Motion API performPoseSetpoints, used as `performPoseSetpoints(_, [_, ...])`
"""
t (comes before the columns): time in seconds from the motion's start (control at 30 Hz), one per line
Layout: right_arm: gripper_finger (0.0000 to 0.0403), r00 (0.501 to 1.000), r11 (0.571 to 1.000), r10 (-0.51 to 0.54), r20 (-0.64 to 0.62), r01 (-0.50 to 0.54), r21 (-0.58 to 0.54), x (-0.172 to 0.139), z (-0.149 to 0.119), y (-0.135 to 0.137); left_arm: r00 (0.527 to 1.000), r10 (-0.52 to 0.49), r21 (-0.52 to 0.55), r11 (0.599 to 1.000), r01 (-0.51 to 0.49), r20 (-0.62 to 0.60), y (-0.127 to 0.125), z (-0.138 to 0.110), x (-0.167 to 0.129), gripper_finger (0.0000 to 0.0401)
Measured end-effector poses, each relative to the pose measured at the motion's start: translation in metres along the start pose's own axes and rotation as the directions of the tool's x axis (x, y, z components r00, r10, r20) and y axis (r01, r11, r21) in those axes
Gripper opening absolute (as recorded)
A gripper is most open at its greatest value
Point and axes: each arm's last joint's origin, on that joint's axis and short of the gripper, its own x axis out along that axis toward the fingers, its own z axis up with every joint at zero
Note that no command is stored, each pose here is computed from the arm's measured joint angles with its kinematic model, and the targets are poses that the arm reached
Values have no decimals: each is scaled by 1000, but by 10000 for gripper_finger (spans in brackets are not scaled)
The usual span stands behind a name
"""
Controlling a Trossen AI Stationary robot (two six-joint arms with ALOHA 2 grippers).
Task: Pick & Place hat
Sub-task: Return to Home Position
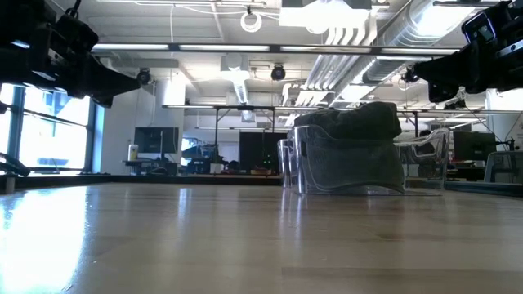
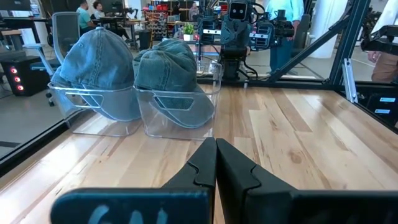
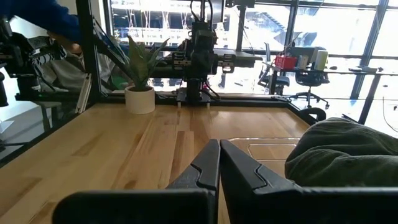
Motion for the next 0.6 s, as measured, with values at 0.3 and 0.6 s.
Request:
performPoseSetpoints(0.3, [5, 1000, 1000, 0, 0, 0, 0, 0, 0, 0, 1000, 1, 0, 1000, -1, 0, 0, 0, 0, 1])
performPoseSetpoints(0.6, [8, 1000, 1000, 0, 0, 0, 0, 0, 0, 0, 1000, 1, 0, 1000, -1, 1, 0, 0, 0, 1])
